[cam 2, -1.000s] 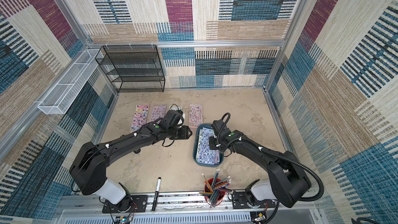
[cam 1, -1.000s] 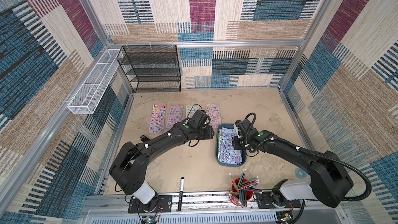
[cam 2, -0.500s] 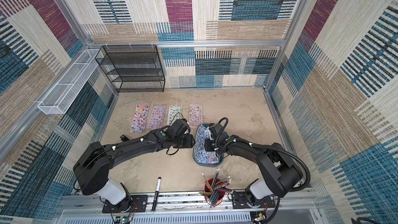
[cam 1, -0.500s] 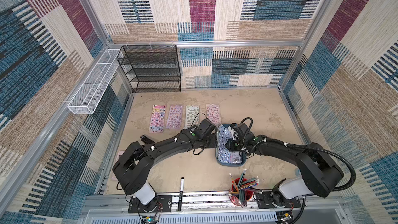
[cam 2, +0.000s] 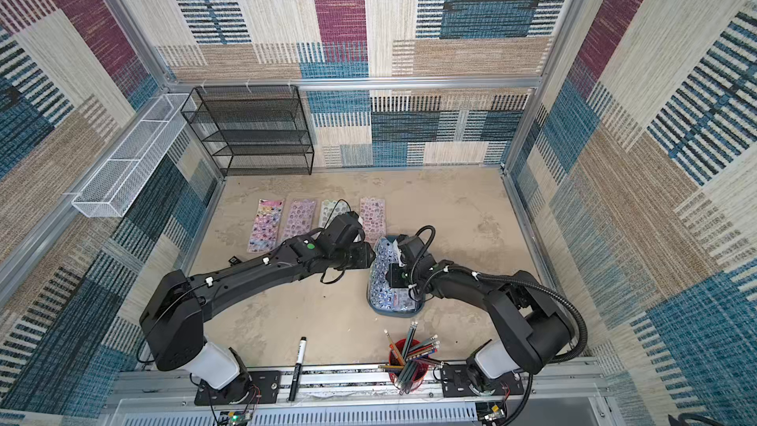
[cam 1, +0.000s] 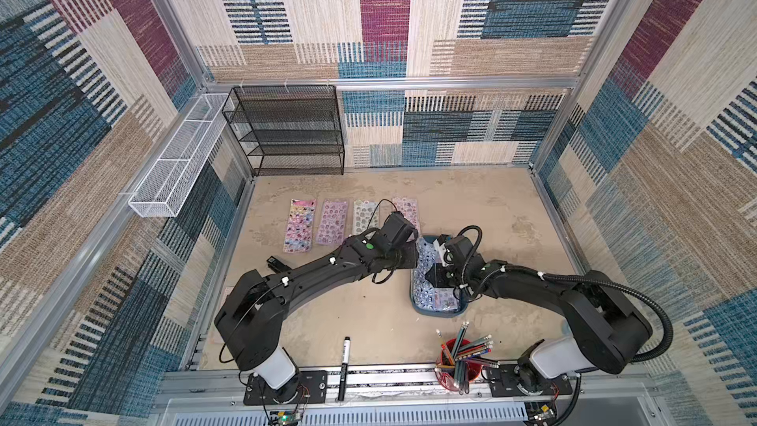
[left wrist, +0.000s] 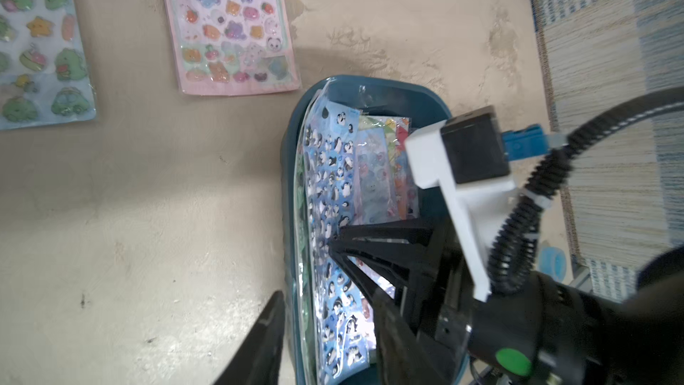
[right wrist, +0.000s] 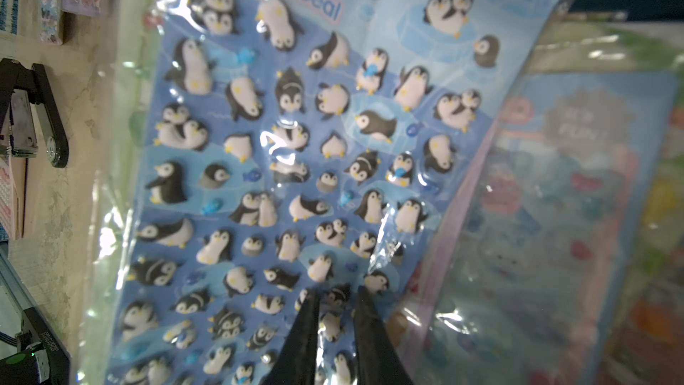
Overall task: Take the stickers out of the storage box
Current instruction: Pick up the sticker from the storage box.
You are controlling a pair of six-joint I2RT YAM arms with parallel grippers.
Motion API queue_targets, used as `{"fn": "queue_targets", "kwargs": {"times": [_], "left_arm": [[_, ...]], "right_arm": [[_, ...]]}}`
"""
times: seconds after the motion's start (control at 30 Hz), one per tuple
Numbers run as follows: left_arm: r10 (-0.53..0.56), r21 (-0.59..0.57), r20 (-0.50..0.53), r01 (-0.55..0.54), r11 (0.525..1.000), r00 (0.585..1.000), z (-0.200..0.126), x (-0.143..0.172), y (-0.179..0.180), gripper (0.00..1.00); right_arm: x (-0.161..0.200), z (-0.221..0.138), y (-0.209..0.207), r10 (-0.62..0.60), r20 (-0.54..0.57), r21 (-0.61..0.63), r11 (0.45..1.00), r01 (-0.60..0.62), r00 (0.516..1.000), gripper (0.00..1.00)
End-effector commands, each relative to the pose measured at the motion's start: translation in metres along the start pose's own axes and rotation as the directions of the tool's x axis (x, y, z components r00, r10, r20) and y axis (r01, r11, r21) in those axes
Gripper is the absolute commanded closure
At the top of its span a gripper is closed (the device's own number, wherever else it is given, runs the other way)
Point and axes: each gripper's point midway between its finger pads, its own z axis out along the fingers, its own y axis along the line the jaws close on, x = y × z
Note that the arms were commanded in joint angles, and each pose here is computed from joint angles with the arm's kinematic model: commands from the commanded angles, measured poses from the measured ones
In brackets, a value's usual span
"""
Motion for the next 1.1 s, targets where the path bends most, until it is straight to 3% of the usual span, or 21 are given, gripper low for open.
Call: {"fn": "queue_targets", "kwargs": {"times": [0.0,0.53,0.67,0.8,1.07], "left_arm": [[0.004,0.016,-0.04,-0.004,1.0,0.999,0.008,0.009,-0.007,0.58],[0.023,-0.088,-0.094,-0.032,0.996,0.995,0.044,0.015,-0.001,0.59],[0.014,-0.085,-0.123,-0.025,0.996,0.992,0.057,0.02,-0.003,0.69],[0.007,-0.071,-0.134,-0.016,0.997,0.991,0.063,0.022,-0.005,1.0],[-0.001,-0.014,-0.076,-0.001,1.0,0.997,0.038,0.007,-0.019,1.0]], "right_arm": [[0.04,-0.001,-0.031,0.048,-0.135,0.128,0.991,-0.03,0.99,0.79],[0.045,-0.007,-0.037,0.037,-0.127,0.145,0.989,-0.019,0.991,0.79],[0.046,-0.008,-0.036,0.03,-0.134,0.138,0.99,-0.011,0.991,0.79],[0.044,-0.013,-0.034,0.035,-0.11,0.131,0.991,-0.02,0.993,0.78],[0.019,-0.04,-0.021,0.02,-0.011,0.117,0.993,-0.019,1.0,0.77]]}}
